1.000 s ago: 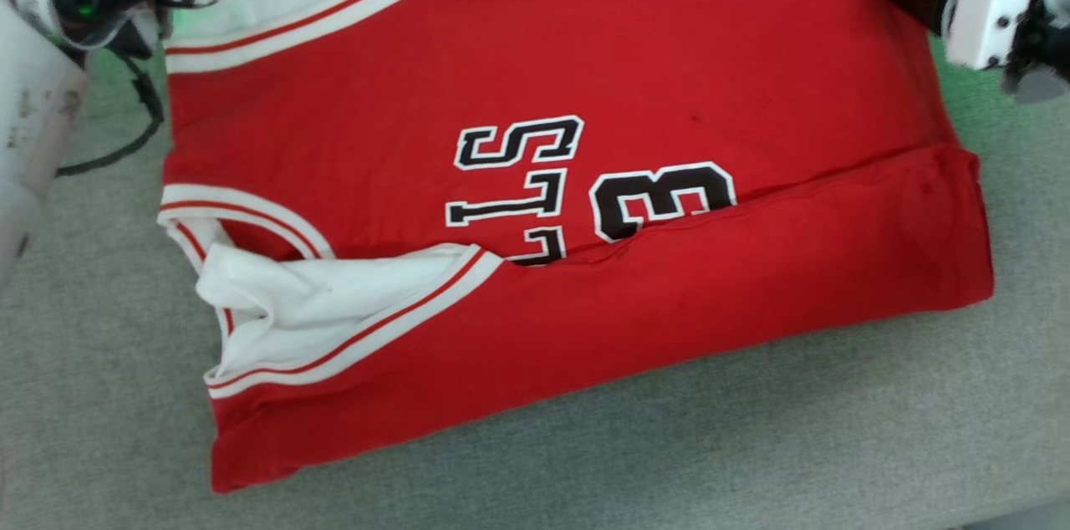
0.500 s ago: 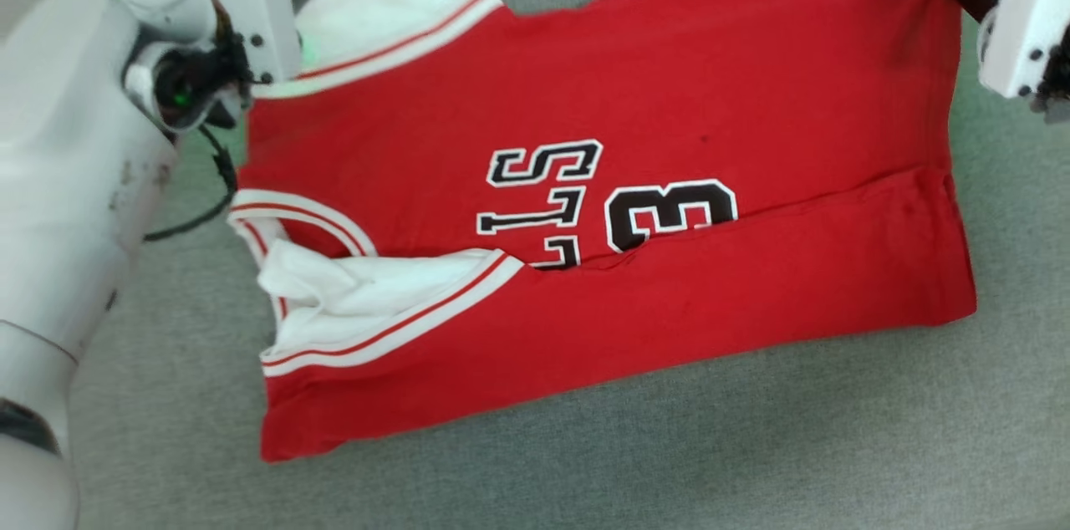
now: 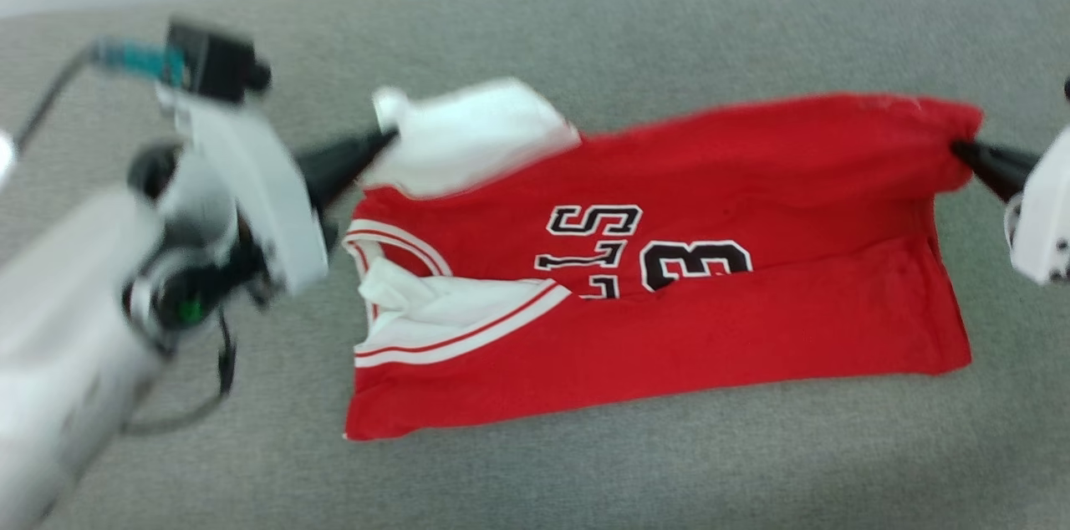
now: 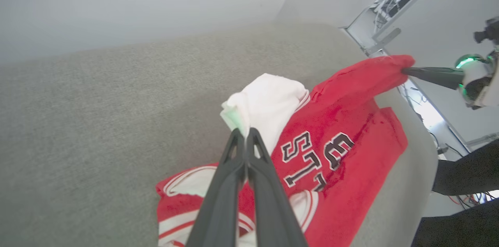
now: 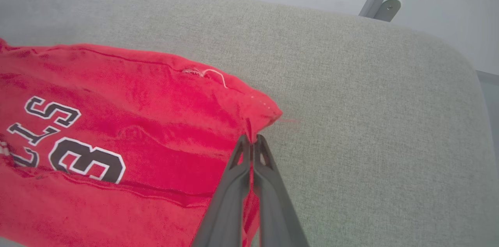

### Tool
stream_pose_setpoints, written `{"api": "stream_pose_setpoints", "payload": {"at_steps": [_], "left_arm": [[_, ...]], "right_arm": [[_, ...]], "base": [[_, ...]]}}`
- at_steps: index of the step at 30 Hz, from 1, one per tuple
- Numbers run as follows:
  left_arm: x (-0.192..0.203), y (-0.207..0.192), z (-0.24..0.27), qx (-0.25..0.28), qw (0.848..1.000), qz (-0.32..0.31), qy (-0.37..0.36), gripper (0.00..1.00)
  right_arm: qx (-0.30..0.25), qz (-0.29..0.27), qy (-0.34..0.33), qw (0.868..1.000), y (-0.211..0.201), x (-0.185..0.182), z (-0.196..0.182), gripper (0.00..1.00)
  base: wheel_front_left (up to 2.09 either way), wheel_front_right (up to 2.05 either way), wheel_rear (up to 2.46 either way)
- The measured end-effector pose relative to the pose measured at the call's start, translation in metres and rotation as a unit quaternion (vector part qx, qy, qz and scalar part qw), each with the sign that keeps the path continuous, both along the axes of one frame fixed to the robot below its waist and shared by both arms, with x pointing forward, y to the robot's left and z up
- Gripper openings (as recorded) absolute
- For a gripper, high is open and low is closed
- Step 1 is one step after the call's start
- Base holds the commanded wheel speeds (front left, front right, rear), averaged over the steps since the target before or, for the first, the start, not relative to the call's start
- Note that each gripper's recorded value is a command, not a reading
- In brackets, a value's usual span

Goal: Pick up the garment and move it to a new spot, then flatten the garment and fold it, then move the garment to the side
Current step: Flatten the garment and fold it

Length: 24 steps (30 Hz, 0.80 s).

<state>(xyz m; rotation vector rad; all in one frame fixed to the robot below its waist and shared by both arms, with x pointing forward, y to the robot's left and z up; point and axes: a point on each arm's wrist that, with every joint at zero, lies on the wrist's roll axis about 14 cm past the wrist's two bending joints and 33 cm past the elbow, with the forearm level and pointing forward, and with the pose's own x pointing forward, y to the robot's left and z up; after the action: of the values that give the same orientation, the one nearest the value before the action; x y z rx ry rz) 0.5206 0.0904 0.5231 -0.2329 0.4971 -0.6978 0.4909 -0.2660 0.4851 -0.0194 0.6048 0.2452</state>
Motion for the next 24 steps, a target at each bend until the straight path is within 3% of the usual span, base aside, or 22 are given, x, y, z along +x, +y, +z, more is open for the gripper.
{"api": "stream_pose_setpoints", "payload": {"at_steps": [3, 7, 11, 18, 24], "left_arm": [[-0.039, 0.003, 0.002, -0.026, 1.000, -0.017, -0.001, 0.00], [-0.079, 0.027, -0.018, -0.032, 0.999, 0.000, 0.017, 0.00], [-0.109, 0.025, -0.039, -0.057, 0.997, 0.007, 0.047, 0.00], [-0.119, 0.018, -0.072, -0.068, 0.995, 0.024, 0.069, 0.00], [-0.114, 0.020, -0.108, -0.042, 0.994, 0.039, 0.088, 0.00]], "right_arm": [[0.005, 0.005, 0.008, 1.000, 0.000, -0.015, -0.009, 0.00], [0.015, 0.012, 0.009, 1.000, 0.004, -0.029, -0.020, 0.00], [0.021, 0.001, 0.014, 1.000, -0.003, -0.040, -0.036, 0.00], [0.015, -0.017, 0.013, 1.000, -0.013, -0.043, -0.058, 0.00], [0.021, -0.023, 0.017, 0.999, -0.004, -0.041, -0.075, 0.00]], "base": [[0.00, 0.00, 0.00], [0.00, 0.00, 0.00], [0.00, 0.00, 0.00], [0.00, 0.00, 0.00], [0.00, 0.00, 0.00]]}}
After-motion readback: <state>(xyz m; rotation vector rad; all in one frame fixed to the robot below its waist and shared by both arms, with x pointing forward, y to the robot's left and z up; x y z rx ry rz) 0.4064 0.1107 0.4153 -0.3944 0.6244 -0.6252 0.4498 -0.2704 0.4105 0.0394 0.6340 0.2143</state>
